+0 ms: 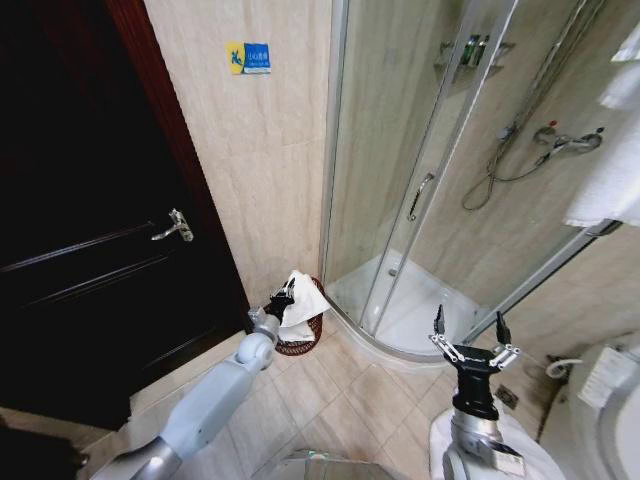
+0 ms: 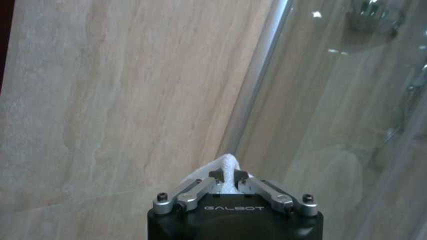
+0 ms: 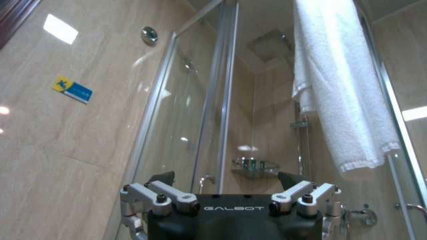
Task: Discard the used towel into the hamper.
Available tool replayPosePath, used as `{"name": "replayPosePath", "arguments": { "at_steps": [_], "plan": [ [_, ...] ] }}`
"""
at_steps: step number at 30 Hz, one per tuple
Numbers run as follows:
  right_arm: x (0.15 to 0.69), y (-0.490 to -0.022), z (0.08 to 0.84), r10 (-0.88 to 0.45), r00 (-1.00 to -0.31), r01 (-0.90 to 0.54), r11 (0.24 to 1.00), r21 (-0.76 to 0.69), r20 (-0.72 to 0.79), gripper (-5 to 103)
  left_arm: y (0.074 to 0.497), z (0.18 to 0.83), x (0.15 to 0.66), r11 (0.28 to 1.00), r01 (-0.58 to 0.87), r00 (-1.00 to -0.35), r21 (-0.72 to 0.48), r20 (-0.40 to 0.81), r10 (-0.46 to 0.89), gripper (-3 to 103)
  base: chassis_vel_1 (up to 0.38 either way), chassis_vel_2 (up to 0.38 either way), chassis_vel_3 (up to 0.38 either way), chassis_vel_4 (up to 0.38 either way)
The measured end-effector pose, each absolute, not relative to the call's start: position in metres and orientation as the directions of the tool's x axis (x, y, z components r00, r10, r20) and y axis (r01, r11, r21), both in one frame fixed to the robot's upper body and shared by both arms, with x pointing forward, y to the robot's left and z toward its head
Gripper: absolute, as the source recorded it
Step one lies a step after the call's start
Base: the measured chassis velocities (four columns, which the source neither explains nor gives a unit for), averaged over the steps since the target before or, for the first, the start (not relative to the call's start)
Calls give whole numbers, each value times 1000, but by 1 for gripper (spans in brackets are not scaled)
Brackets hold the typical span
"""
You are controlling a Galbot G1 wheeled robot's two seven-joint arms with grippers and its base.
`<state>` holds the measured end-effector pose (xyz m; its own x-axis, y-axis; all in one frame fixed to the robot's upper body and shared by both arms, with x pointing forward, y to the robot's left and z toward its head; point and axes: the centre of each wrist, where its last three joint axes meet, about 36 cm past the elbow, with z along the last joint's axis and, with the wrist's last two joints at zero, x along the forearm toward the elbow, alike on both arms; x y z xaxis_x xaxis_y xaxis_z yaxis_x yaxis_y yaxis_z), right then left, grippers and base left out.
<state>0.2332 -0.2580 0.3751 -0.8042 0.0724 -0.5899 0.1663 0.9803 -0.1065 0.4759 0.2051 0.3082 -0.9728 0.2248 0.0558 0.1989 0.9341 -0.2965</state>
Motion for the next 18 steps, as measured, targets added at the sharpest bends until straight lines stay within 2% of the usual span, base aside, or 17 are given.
{"name": "replayPosePath", "arguments": {
  "at_steps": [7, 18],
  "plan": [
    [230, -258, 376, 68, -802, 163, 981, -109, -593, 100, 197, 304, 485, 937, 186, -974, -296, 68, 215, 7, -38, 41, 40, -40],
    [230, -257, 378, 58, -793, 156, 981, -111, -607, 100, 187, 297, 494, 936, 181, -973, -301, 82, 215, 7, -127, 133, 128, -132]
  ]
}}
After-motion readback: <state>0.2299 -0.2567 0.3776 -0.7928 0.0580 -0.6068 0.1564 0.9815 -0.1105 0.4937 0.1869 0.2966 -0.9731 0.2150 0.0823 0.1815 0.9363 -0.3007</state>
